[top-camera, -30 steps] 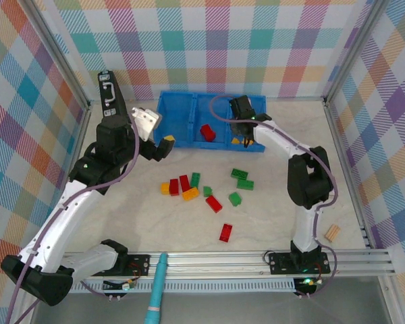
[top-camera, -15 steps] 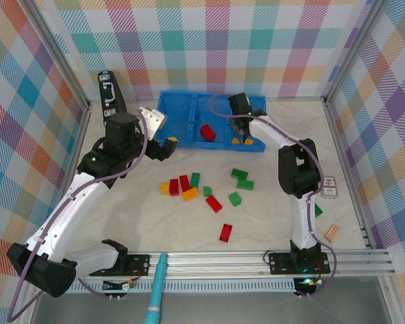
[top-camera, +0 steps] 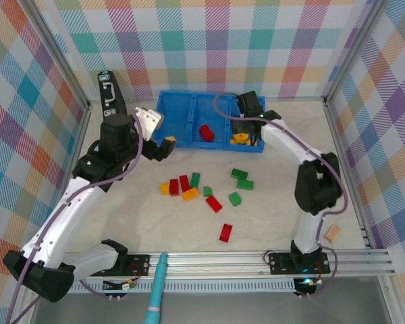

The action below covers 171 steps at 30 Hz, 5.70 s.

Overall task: Sort the legos into containers by color
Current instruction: Place the lego in the container, then pick up the lego from the center of the table, then place the lego in the container, then pick up the lego from the bottom-center of the table.

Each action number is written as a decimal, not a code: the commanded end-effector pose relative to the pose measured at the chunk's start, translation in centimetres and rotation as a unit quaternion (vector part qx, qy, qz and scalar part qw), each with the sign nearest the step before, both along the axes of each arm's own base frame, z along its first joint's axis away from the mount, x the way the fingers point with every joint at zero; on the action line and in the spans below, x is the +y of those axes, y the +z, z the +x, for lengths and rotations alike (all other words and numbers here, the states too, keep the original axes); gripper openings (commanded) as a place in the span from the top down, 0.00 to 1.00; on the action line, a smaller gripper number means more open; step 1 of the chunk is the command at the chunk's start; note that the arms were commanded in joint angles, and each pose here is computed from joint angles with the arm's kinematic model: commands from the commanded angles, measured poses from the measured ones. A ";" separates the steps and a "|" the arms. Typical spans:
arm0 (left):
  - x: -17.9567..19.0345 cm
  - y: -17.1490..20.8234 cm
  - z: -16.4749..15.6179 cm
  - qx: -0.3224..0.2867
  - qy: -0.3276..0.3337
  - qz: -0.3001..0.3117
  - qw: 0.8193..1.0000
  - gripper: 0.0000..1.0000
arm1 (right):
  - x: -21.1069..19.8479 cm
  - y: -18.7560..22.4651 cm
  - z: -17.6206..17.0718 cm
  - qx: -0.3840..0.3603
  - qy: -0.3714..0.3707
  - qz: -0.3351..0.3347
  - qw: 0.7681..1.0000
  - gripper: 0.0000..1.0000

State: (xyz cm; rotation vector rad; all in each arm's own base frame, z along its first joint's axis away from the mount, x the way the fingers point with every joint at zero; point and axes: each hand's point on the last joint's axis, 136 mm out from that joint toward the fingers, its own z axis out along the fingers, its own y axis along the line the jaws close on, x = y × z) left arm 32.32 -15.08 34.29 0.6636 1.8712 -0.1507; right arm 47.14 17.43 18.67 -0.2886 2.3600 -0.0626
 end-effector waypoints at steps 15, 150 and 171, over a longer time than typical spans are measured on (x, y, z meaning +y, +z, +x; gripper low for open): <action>1.1 3.7 -1.6 -0.053 0.005 -0.019 0.998 0.00 | 8.9 -7.0 -22.7 0.157 0.126 0.046 0.978 0.26; 3.0 4.3 -1.9 -0.073 0.043 0.009 0.996 0.00 | 5.4 3.3 -8.2 0.075 -0.012 0.127 0.989 0.26; 4.0 9.8 -7.0 -0.163 0.026 -0.036 0.986 0.00 | 6.6 -10.4 -34.8 0.264 -0.152 0.180 0.935 0.07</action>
